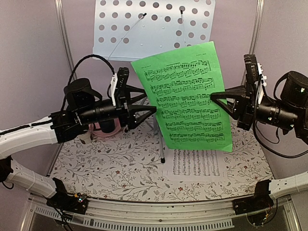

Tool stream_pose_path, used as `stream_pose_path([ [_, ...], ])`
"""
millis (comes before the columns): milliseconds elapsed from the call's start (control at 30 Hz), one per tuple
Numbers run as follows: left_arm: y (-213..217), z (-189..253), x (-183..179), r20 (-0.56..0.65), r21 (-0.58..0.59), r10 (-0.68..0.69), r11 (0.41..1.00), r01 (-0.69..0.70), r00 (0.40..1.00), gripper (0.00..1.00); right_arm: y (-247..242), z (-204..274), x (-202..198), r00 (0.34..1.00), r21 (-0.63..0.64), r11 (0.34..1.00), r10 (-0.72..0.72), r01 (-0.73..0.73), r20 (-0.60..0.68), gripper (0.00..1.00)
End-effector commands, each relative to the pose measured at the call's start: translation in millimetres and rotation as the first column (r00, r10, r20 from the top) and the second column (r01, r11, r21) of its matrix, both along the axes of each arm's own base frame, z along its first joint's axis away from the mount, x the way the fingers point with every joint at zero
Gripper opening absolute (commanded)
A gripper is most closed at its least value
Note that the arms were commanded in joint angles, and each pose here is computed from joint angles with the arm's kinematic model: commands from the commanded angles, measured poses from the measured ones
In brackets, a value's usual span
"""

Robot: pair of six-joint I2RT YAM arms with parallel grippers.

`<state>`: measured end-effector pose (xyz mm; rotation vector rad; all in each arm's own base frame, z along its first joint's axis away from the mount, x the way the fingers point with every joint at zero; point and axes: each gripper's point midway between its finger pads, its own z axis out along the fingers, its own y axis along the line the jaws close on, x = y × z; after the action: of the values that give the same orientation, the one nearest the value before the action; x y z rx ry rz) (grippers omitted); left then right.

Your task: Set up the instrument practice props

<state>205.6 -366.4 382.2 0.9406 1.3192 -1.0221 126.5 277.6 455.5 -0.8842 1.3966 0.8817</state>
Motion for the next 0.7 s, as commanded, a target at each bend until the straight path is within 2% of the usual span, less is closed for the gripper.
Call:
stream_pose_path([
  [0, -6, 38, -25, 0.096, -0.154, -0.127, 0.978, 0.141, 0.987, 0.84, 3, 15, -11, 0.996, 0.088, 0.993, 0.071, -0.075, 0.05, 0.0],
  [67, -7, 43, -35, 0.117, -0.176, -0.178, 0.965, 0.197, 0.977, 0.77, 3, 14, -10, 0.997, 0.097, 0.993, 0.069, -0.073, 0.045, 0.0],
  [133, -6, 48, -45, 0.137, -0.204, -0.217, 0.949, 0.241, 0.967, 0.61, 5, 12, -9, 0.997, 0.105, 0.992, 0.071, -0.075, 0.042, 0.0],
  [233, -2, 57, -52, 0.15, -0.241, -0.238, 0.933, 0.268, 0.96, 0.2, 8, 7, 0, 0.997, 0.102, 0.992, 0.064, -0.067, 0.034, 0.02],
  [267, -2, 57, -50, 0.137, -0.233, -0.233, 0.937, 0.26, 0.963, 0.08, 10, 5, 3, 0.998, 0.105, 0.993, 0.059, -0.06, 0.011, 0.1],
  [300, -3, 56, -46, 0.121, -0.22, -0.218, 0.945, 0.24, 0.968, 0.0, 11, 4, 8, 0.999, 0.105, 0.993, 0.049, -0.048, -0.003, 0.23],
  [367, -3, 55, -41, 0.106, -0.181, -0.19, 0.961, 0.207, 0.976, 0.0, 11, 0, 17, 1.0, 0.091, 0.996, 0.02, -0.018, -0.02, 0.43],
  [433, -2, 50, -37, 0.09, -0.132, -0.166, 0.975, 0.176, 0.982, 0.0, 13, -2, 28, 0.999, 0.059, 0.998, -0.011, 0.013, -0.03, 0.55],
  [533, 3, 44, -35, 0.073, -0.07, -0.142, 0.987, 0.147, 0.987, 0.0, 16, 4, 36, 0.999, 0.029, 0.999, -0.024, 0.025, -0.028, 0.59],
  [667, 1, 37, -33, 0.055, 0.008, -0.153, 0.988, 0.153, 0.987, 0.0, 30, 7, 39, 1.0, -0.024, 1.0, 0.003, -0.003, 0.021, 0.55],
])
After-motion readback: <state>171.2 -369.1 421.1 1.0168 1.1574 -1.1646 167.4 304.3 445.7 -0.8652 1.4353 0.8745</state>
